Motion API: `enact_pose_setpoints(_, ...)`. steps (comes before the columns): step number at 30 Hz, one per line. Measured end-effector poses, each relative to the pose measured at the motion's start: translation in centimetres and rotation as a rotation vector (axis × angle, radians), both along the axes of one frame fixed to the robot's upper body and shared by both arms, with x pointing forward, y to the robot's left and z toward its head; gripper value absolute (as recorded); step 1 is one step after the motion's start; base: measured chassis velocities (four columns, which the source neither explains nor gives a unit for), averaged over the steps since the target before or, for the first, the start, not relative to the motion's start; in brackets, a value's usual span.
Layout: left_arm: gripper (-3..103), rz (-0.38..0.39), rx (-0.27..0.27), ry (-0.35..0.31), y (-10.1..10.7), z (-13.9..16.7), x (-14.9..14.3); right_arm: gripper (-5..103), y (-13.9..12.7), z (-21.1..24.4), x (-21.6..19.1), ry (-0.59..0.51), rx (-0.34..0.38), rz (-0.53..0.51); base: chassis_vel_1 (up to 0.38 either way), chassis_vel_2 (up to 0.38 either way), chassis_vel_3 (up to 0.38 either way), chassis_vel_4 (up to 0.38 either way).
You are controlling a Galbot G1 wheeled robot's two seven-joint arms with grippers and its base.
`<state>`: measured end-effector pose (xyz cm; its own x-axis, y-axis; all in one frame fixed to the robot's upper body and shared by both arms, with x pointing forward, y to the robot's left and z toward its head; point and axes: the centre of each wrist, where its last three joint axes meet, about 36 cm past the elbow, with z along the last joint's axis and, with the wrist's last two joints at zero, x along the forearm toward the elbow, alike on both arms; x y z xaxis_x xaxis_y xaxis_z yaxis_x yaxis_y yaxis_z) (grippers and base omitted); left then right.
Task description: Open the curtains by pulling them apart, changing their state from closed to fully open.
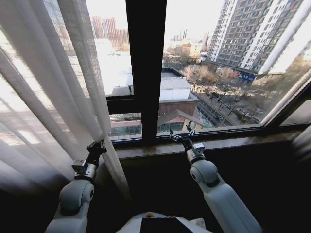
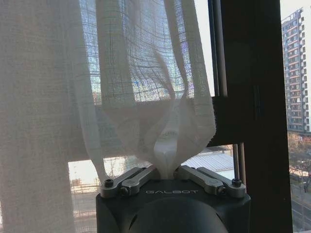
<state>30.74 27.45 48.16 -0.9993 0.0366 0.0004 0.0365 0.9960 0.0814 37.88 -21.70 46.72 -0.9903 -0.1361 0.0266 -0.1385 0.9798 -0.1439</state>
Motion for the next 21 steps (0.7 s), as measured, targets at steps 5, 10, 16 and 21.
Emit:
enact_pose_setpoints(5,0,0.001,-0.002,0.001,-0.04,-0.04,-0.07,100,0.09,-0.04,-0.19,0.001,0.000,0.001,0.217,0.197,-0.228,-0.219)
enact_pose_setpoints(10,0,0.002,-0.003,-0.001,-0.08,-0.03,-0.11,100,0.22,0.00,-0.36,0.000,0.003,0.004,0.287,0.284,-0.280,-0.290)
enact_pose_setpoints(16,0,0.003,-0.004,-0.007,-0.13,0.10,-0.20,100,0.24,0.17,-0.55,-0.004,0.003,0.007,0.335,0.331,-0.333,-0.342)
enact_pose_setpoints(21,0,0.004,-0.006,-0.010,-0.18,0.11,-0.30,100,0.27,0.23,-0.74,-0.004,0.003,0.009,0.354,0.366,-0.337,-0.355)
